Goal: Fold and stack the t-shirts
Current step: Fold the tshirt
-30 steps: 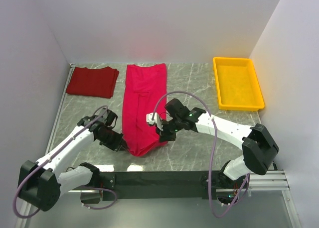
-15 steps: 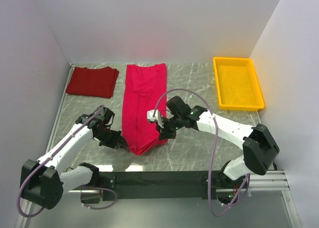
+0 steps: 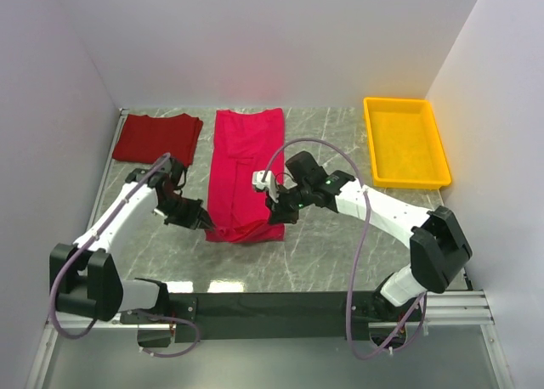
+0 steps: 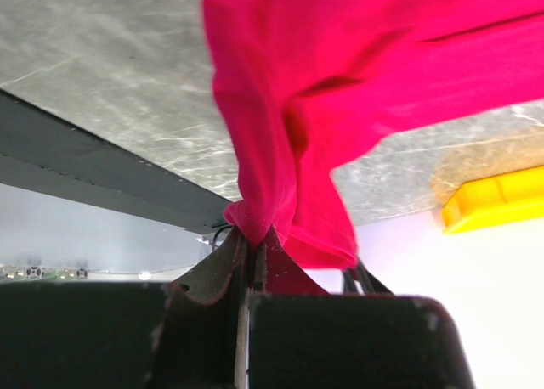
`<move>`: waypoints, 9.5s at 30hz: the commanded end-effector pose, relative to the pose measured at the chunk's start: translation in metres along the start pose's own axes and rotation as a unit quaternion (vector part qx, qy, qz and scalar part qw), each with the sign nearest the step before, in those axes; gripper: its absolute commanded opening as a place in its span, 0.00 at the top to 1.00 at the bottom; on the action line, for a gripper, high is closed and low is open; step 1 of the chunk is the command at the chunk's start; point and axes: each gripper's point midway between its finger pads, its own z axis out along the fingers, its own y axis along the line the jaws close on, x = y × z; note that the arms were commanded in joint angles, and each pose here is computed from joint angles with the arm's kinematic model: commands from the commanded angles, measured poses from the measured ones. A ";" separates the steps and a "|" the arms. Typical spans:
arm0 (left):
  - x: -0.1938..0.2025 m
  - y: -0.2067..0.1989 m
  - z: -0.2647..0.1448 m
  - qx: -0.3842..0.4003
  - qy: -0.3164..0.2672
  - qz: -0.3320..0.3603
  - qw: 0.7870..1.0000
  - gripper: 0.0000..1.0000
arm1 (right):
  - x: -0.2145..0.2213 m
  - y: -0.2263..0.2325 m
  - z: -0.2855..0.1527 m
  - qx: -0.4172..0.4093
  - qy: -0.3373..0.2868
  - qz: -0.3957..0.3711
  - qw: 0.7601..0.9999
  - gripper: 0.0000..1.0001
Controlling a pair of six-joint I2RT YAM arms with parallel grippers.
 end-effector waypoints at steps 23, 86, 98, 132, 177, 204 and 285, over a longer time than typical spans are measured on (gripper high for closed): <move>-0.061 -0.128 0.001 -0.007 -0.034 0.107 0.994 1.00 | -0.019 -0.097 0.001 0.064 -0.032 0.096 0.993 1.00; -0.114 -0.245 0.038 0.041 -0.023 0.106 0.993 0.99 | -0.004 -0.241 0.011 0.176 -0.011 0.167 0.970 1.00; -0.122 -0.254 0.043 0.050 -0.022 0.097 0.994 0.99 | -0.004 -0.255 0.014 0.190 -0.011 0.172 0.967 1.00; -0.122 -0.287 -0.050 0.203 -0.099 0.327 0.918 0.52 | -0.041 -0.296 -0.016 0.267 -0.055 0.190 0.943 0.61; -0.156 -0.283 0.060 0.078 -0.216 0.581 0.781 0.58 | 0.004 -0.182 -0.067 0.159 -0.064 0.240 0.955 0.56; -0.160 -0.302 0.040 0.121 -0.240 0.543 0.795 1.00 | 0.009 -0.182 -0.066 0.160 -0.059 0.241 0.956 0.56; -0.130 -0.086 0.079 0.189 -0.123 0.361 0.905 0.70 | 0.057 -0.098 0.046 0.082 0.171 -0.116 0.975 0.44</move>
